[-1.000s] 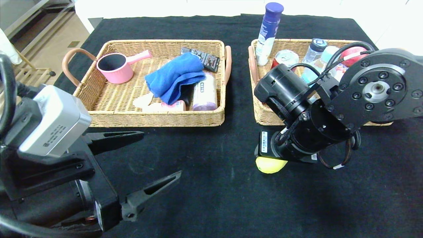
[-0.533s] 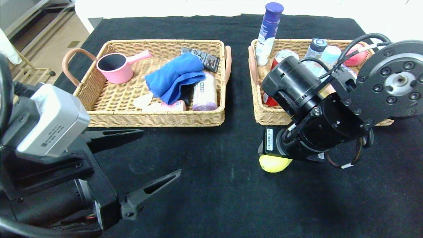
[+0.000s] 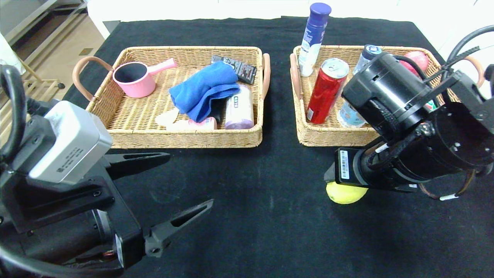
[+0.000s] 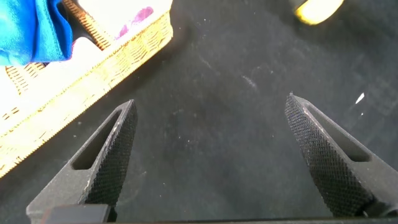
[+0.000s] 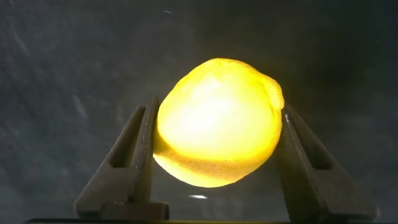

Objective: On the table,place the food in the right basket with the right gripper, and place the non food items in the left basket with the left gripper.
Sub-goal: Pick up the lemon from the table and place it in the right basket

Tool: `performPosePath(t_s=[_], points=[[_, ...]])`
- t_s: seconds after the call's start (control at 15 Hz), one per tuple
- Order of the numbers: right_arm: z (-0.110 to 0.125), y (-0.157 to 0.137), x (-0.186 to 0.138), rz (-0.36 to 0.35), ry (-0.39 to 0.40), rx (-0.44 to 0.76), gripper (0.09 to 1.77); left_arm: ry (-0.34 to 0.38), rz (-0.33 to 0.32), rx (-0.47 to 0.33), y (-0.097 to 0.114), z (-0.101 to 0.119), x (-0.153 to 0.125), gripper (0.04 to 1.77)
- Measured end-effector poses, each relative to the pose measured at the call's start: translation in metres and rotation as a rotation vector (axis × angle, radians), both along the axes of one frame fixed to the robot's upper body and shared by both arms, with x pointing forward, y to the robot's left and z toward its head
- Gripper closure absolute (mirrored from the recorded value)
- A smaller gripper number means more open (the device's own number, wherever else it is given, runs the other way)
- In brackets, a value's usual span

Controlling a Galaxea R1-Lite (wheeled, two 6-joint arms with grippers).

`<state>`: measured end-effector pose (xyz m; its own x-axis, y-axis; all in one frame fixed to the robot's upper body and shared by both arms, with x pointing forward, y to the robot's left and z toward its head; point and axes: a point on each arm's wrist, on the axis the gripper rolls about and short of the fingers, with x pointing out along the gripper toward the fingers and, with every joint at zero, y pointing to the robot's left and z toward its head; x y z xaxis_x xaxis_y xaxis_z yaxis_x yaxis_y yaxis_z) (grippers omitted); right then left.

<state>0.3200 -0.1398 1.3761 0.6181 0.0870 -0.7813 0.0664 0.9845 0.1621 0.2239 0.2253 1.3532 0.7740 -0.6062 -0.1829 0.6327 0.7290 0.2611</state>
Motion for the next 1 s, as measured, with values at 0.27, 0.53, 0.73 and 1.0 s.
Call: performPosePath(t_s=[0.27, 0.53, 0.73, 1.0], points=[[0.014, -0.024, -0.014, 0.001, -0.033, 0.000, 0.70, 0.014, 0.000, 0.009, -0.001, -0.003, 0.002, 0.09], [0.025, -0.050, -0.020, -0.028, -0.070, -0.003, 0.70, 0.018, 0.000, 0.013, -0.002, -0.004, 0.002, 0.09], [0.031, -0.065, -0.023, -0.033, -0.092, -0.025, 0.70, 0.019, -0.001, 0.013, -0.002, -0.005, 0.002, 0.09], [0.037, -0.089, -0.025, -0.035, -0.120, -0.085, 0.70, 0.019, -0.002, 0.016, -0.002, -0.005, 0.002, 0.09]])
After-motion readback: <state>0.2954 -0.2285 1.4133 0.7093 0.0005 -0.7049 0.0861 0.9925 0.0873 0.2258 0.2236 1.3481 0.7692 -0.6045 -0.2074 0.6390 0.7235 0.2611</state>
